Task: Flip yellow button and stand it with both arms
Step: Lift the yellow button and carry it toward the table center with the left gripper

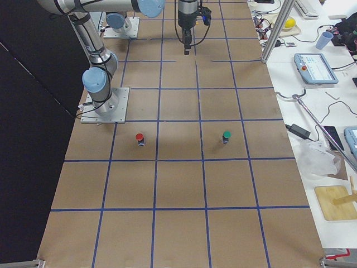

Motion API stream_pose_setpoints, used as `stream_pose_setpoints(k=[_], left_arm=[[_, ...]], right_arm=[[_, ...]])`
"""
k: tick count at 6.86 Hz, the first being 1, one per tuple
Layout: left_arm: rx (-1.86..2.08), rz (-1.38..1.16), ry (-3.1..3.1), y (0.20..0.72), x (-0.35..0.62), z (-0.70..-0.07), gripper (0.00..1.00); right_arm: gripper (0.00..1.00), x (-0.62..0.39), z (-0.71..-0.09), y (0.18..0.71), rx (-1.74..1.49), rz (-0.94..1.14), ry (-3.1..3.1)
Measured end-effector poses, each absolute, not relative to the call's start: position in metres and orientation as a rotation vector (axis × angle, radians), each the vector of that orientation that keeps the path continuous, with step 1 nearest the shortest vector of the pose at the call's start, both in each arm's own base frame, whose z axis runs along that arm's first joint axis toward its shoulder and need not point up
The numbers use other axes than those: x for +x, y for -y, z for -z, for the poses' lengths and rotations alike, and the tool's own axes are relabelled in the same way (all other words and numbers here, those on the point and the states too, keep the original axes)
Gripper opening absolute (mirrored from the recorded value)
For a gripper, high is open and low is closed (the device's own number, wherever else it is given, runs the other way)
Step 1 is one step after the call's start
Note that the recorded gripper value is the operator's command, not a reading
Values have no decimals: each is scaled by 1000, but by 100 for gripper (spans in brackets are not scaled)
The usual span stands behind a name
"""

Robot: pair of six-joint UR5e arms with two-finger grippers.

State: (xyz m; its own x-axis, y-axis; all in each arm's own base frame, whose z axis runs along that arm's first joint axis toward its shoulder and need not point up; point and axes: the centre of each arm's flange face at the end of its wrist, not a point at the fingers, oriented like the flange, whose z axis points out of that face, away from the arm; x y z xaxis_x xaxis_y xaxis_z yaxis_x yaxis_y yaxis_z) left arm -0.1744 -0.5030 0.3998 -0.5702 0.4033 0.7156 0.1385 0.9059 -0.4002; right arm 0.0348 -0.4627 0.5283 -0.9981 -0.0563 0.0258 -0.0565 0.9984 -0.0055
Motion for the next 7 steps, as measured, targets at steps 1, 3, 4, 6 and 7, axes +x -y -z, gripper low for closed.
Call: stream_pose_setpoints(k=[1,3,4,6,7], left_arm=[[-276,-332,2066,501,-183,-409,9],[-92,-170,1924,491,-211,-425,5],[-45,-94,1878,484,-227,-429,5],[2,22,1795,472,-251,-431,5],[-9,54,1748,463,-263,-434,5]], right_arm=[[100,9,-531,462,32,-31,3164],[100,-71,-527,450,-272,-55,3400],[100,-114,-522,437,-490,-77,3554],[100,-181,-507,407,-944,-111,3707],[100,-189,-496,402,-1148,-67,3785]])
